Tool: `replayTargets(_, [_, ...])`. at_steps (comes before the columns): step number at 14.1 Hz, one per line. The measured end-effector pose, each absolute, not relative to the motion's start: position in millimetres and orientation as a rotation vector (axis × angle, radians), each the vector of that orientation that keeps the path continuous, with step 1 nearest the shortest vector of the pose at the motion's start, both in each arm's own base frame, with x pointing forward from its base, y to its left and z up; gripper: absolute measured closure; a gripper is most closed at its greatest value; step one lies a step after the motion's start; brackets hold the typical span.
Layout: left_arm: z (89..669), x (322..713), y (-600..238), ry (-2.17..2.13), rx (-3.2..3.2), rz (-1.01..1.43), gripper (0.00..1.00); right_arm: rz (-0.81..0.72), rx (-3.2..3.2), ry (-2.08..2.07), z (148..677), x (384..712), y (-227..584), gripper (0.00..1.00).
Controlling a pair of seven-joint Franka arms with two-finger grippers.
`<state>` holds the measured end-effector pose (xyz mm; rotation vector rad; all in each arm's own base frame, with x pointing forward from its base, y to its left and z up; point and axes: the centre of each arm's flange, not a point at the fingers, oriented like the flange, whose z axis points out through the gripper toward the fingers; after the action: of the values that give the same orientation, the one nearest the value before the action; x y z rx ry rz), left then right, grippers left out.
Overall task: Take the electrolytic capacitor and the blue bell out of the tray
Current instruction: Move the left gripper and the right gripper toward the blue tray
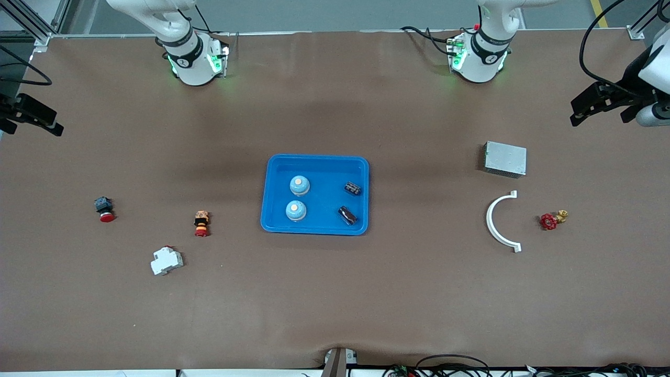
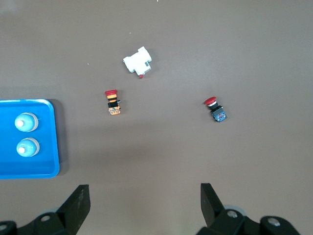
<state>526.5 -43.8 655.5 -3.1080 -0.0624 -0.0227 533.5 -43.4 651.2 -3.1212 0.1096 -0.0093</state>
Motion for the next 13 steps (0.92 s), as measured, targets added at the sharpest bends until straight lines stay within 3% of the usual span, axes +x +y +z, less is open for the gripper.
replayTargets(8, [627, 542, -55, -0.031, -3.108, 0.059, 0.00, -0.009, -3.121, 0.114, 651, 533, -44, 0.00])
replayTargets(13, [590, 557, -106, -0.049, -3.128, 0.127, 0.00, -0.006, -3.121, 0.116, 651, 533, -45, 0.00])
